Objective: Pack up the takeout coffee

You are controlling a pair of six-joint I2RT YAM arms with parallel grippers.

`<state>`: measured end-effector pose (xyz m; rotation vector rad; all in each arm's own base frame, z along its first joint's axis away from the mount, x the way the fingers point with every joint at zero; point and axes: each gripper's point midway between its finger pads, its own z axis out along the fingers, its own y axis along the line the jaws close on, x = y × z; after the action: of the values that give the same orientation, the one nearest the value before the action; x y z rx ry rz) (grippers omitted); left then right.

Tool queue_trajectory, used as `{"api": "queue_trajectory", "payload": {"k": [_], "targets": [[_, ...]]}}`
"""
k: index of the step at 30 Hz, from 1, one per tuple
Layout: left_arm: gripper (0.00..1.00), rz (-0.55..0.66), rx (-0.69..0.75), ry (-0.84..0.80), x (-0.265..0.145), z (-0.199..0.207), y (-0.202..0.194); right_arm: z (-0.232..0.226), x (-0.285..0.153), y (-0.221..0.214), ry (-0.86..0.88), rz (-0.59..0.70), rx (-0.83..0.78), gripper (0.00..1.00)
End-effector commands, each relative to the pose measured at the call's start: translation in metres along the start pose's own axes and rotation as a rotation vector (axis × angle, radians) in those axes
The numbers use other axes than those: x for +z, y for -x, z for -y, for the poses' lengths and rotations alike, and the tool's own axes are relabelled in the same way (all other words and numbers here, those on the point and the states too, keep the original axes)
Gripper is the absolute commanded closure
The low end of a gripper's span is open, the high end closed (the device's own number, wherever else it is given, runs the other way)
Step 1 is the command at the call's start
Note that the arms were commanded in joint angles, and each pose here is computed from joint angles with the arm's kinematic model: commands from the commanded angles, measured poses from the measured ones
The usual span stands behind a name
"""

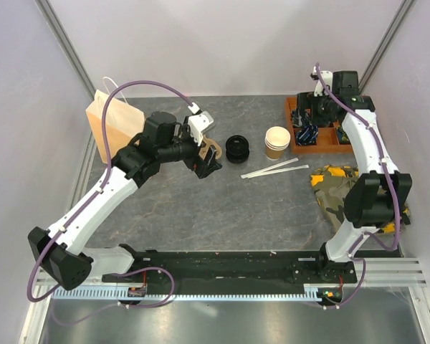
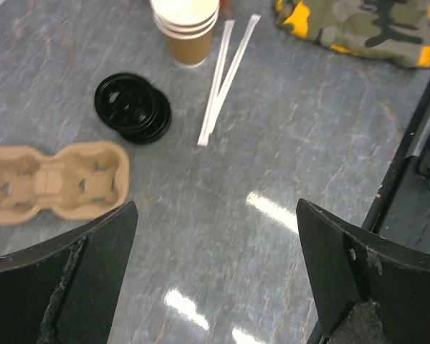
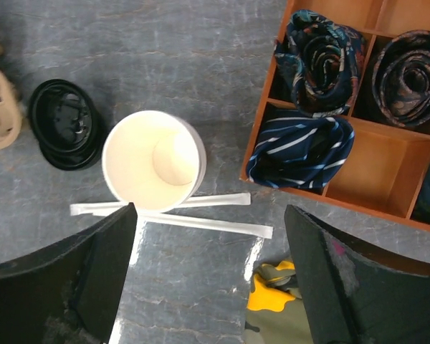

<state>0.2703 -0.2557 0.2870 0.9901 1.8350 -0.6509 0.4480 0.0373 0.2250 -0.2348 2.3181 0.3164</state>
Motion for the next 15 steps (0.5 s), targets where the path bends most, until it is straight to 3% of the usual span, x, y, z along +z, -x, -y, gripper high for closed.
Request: {"api": "queue_trajectory", "payload": {"k": [1,3,4,7,15], "targets": [[0.00,0.086,-0.020,-0.102,0.022,0.010,0.020,0.010,0.013,0.011,-0.070,-0.017,0.001,0.14],[0.00,0.087,-0.032,-0.106,0.027,0.009,0.022,0.013,0.024,0.011,-0.081,-0.032,0.006,0.21],[0.00,0.078,-0.045,-0.109,0.032,0.008,0.020,0.014,0.027,0.010,-0.081,-0.039,0.015,0.31],[0.00,0.080,-0.060,-0.106,0.036,0.007,0.018,0.005,0.043,0.006,-0.061,-0.074,0.008,0.45],[0.00,0.083,-0.080,-0.074,0.042,0.001,0.013,-0.004,0.071,-0.016,-0.041,-0.155,0.006,0.52]]}}
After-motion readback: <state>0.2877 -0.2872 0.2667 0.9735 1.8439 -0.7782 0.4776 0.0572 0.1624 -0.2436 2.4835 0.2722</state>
